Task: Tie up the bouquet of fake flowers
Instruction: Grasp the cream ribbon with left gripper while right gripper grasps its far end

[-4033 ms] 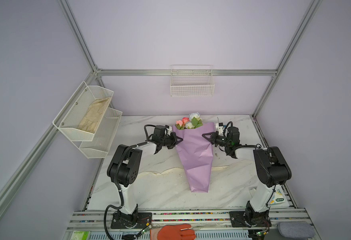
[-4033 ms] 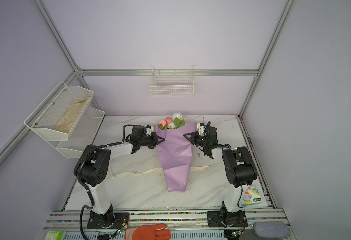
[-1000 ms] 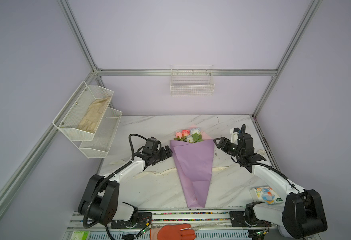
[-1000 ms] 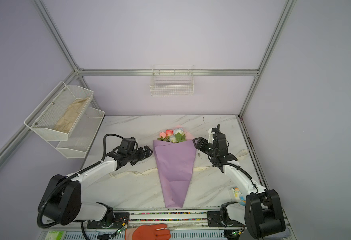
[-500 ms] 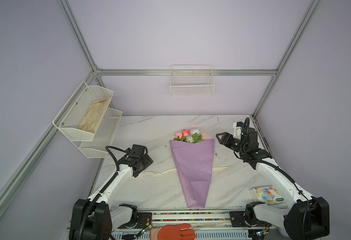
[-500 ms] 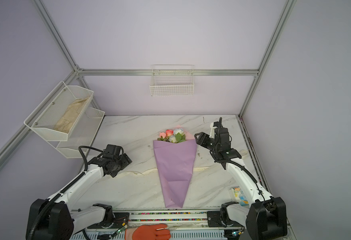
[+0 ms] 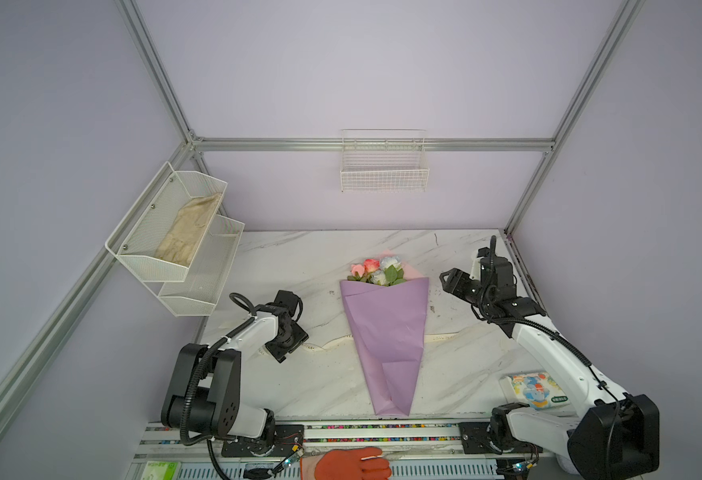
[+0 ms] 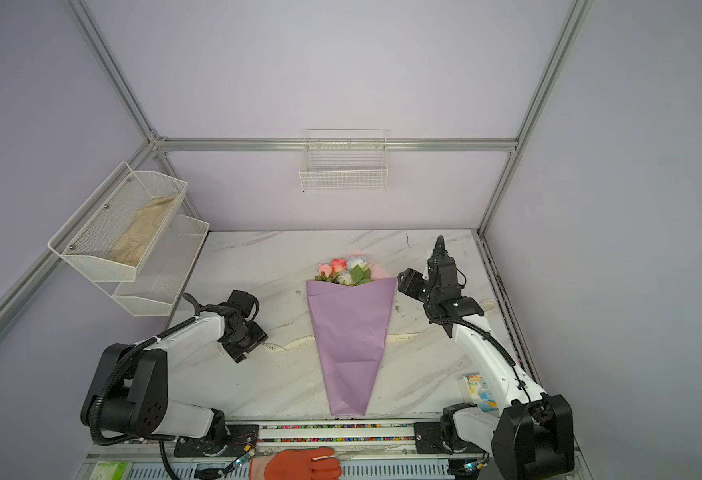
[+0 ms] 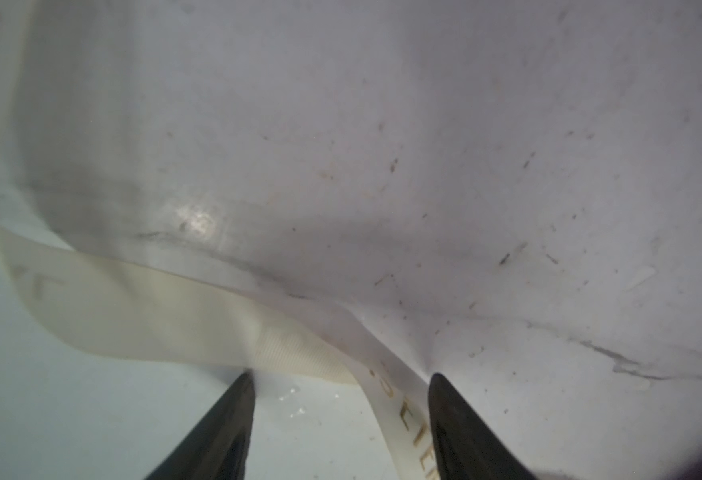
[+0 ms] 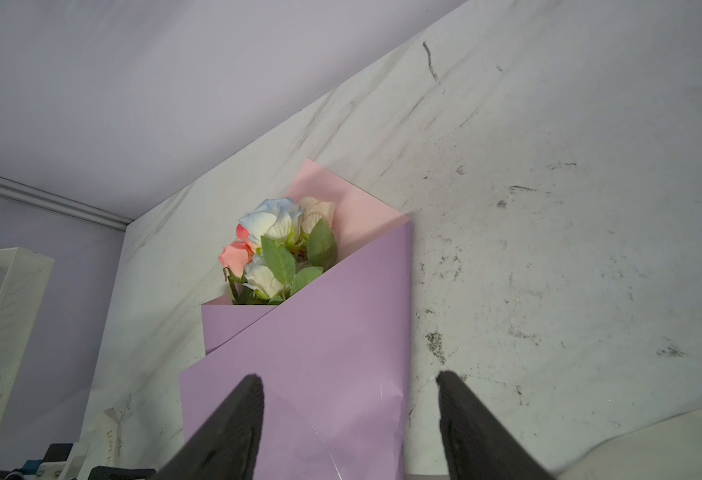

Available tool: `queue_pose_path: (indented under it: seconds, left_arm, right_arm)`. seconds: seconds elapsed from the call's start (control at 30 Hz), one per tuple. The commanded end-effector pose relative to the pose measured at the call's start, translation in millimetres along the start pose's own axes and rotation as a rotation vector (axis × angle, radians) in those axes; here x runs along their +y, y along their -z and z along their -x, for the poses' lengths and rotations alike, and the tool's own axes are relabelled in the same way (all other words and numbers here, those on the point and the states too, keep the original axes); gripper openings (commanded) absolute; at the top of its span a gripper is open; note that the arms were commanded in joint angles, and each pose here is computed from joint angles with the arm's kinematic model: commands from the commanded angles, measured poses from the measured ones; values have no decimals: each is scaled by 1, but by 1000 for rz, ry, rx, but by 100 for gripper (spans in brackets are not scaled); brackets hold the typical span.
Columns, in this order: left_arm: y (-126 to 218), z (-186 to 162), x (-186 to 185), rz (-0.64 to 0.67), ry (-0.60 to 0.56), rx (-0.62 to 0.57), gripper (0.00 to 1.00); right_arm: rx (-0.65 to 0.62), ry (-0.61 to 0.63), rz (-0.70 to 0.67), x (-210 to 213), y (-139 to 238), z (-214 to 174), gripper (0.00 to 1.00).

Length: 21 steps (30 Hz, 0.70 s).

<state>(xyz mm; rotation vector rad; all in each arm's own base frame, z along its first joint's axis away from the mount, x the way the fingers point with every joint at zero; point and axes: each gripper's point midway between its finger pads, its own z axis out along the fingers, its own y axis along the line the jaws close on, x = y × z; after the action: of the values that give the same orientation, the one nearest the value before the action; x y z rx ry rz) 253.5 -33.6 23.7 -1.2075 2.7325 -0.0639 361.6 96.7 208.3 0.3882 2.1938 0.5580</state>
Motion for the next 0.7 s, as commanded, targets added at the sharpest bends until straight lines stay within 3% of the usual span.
queue_pose_path:
  seconds: [0.0,0.07,0.2,0.43,0.53,0.6,0.67]
  left_arm:
    - [8,22,-15,-12,53,-62,64]
    - [3,23,-17,-6,47,-59,64]
    - [-6,24,-20,4,31,-41,55]
    - [-5,26,-28,-28,1,-36,12]
    - [9,32,-41,-86,-37,-66,2]
    - [22,39,-49,-132,-62,-100,0]
    - [35,45,-53,-162,-76,-141,0]
  right_arm:
    - [-51,-21,-133,-24,7,5,70]
    - [-72,-37,-184,-36,9,4,74]
    - [-121,-101,-280,-58,17,4,97]
    - [-163,-224,-422,-109,27,0,97]
    - [-94,-345,-467,-153,20,-9,96]
    - [-47,-430,-503,-185,17,-14,85]
    - [-26,-467,-531,-204,15,-14,81]
